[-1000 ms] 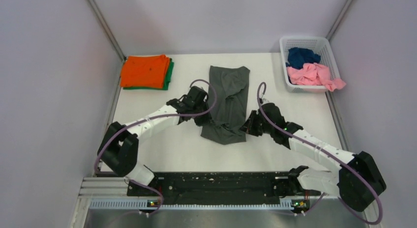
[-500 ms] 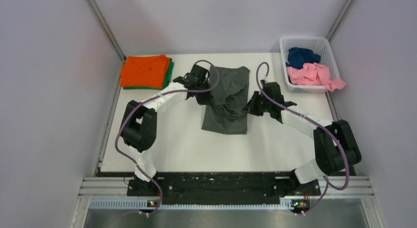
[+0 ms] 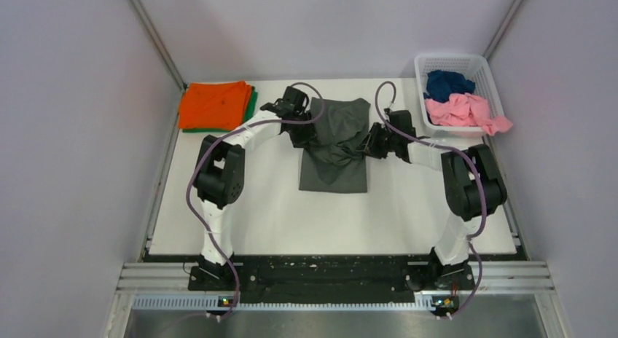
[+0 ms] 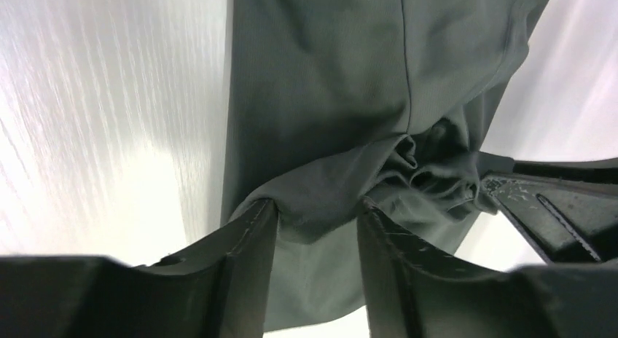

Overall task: Fold and stack the t-shirts
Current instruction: Fold the folded rectangular tshirt in 1/3 of the way, then grab one side of the 2/3 rectangular tshirt with both arms, then fold the long partially folded tshirt into a neat square

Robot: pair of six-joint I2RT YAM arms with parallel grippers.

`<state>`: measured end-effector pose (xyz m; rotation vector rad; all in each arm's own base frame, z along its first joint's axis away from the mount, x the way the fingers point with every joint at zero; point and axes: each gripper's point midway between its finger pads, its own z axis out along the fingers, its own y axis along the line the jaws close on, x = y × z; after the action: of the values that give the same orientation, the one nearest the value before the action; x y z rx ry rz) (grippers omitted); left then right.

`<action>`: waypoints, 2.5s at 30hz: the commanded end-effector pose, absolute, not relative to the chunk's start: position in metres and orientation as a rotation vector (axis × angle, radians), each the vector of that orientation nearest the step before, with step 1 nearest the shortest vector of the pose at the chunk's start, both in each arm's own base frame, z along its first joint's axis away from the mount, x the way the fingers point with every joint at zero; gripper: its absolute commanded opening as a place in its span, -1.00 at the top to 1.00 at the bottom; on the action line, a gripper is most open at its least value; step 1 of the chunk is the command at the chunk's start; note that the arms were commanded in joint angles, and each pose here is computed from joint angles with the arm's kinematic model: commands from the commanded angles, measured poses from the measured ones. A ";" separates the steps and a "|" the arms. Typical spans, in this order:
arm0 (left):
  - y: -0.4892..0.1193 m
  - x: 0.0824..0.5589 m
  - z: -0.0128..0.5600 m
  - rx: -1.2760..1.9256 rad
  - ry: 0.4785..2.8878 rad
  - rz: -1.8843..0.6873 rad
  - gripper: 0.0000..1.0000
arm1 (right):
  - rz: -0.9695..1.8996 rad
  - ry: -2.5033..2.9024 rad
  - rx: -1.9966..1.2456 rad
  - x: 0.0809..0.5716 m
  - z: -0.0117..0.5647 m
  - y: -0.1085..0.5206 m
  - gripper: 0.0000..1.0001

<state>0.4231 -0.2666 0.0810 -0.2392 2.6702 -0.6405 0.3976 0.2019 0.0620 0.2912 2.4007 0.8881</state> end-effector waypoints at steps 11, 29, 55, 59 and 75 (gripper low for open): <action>-0.243 0.413 0.145 -0.191 2.492 -0.693 -0.98 | 0.737 2.255 0.194 0.414 0.115 0.163 -0.98; -0.275 0.291 0.039 -0.213 2.757 -0.764 -0.67 | 0.746 2.439 0.320 0.309 0.054 0.145 -0.82; -0.261 0.294 -0.001 -0.318 2.838 -0.566 1.00 | 0.625 2.628 0.398 0.278 0.004 0.138 0.28; -0.260 0.290 0.001 -0.327 2.828 -0.580 1.00 | 0.625 2.655 0.377 0.267 -0.002 0.143 0.41; -0.229 0.195 0.042 -0.196 2.814 -0.492 1.00 | 0.759 2.734 0.149 0.162 0.040 0.155 1.00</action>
<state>0.2442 -0.2564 0.0241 -0.2504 2.8013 -0.6147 0.2121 0.1659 0.0259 0.2003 2.6594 0.7333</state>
